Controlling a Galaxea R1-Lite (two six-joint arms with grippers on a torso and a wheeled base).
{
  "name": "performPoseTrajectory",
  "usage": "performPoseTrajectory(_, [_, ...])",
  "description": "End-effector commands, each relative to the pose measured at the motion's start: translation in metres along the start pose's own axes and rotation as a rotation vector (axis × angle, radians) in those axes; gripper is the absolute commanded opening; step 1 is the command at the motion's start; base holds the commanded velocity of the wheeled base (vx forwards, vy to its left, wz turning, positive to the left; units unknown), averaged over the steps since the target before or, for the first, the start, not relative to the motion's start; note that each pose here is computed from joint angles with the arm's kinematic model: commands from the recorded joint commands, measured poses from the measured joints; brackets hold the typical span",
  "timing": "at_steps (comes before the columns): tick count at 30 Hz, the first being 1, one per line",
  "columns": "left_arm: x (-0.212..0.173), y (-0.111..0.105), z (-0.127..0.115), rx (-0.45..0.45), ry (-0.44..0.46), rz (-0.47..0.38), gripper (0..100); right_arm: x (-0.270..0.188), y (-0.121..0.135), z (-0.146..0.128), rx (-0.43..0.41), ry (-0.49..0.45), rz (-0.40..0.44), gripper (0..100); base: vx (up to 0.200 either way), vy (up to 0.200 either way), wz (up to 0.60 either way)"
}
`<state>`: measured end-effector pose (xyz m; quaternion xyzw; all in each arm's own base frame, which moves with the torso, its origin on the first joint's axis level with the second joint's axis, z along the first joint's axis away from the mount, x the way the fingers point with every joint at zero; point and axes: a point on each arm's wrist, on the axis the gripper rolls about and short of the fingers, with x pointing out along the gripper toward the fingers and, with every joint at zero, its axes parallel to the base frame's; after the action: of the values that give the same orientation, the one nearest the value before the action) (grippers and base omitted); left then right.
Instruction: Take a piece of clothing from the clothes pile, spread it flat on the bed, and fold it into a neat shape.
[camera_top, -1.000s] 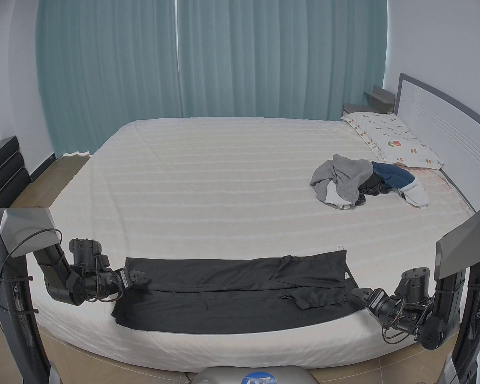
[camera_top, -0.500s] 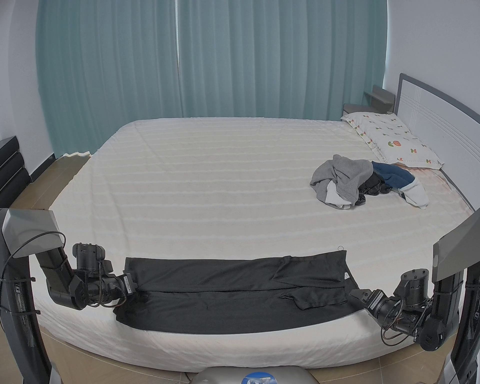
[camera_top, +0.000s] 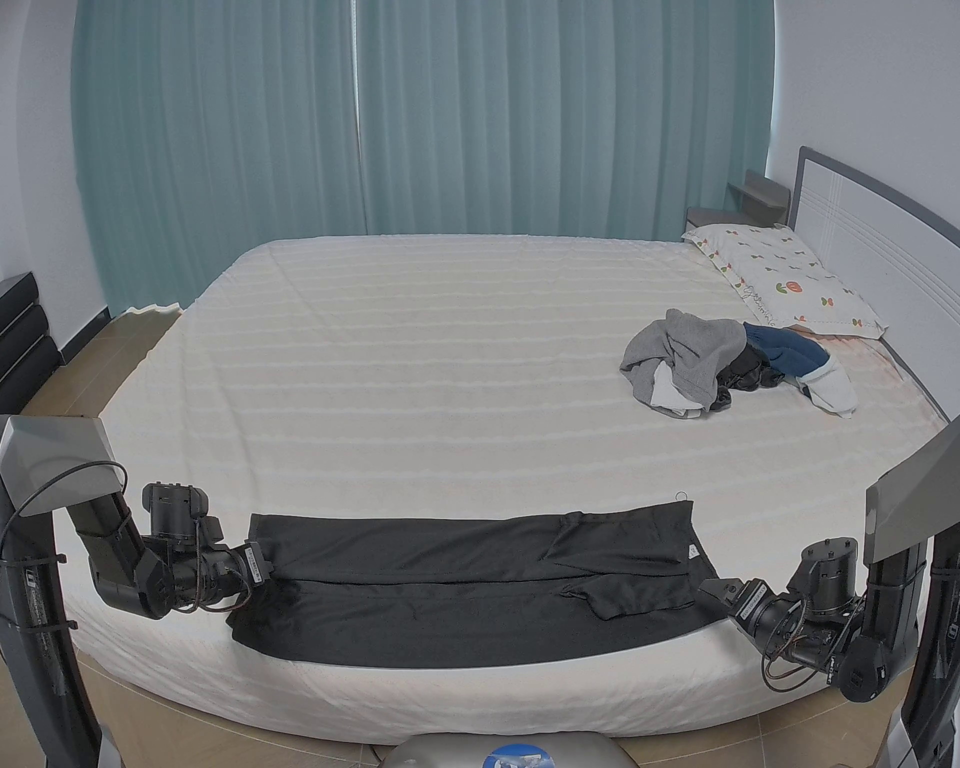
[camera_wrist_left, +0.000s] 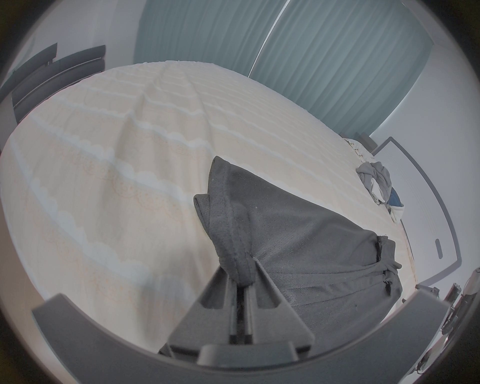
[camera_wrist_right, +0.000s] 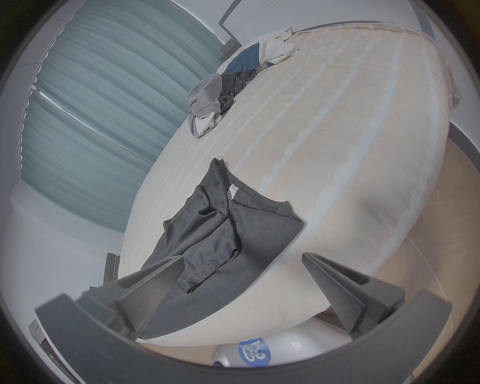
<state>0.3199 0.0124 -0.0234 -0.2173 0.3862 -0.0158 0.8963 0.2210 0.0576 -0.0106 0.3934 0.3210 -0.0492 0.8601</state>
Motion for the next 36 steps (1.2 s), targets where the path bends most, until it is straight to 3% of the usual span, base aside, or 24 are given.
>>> performPoseTrajectory(1, [-0.001,-0.001,0.001,-0.005,-0.006,-0.002,0,0.0,0.0,0.0,0.0,0.0,-0.001,100,-0.2,0.0,0.0])
performPoseTrajectory(6, [0.0,-0.001,0.002,-0.008,-0.007,-0.004,0,0.001,0.0,0.0,0.001,-0.001,0.0,100,-0.2,0.0,0.0])
performPoseTrajectory(14, [0.001,-0.005,0.008,-0.063,-0.029,-0.016,0,0.002,0.001,0.001,0.001,-0.004,0.004,100,0.0,0.0,0.0])
performPoseTrajectory(21, [0.003,-0.025,0.016,-0.122,-0.062,-0.063,0,0.002,0.001,0.001,0.002,-0.007,0.005,100,0.0,0.0,0.0])
performPoseTrajectory(36, [-0.02,-0.071,0.028,-0.106,-0.165,-0.06,0,0.001,0.001,0.003,0.005,-0.017,0.013,100,0.0,-0.2,0.0])
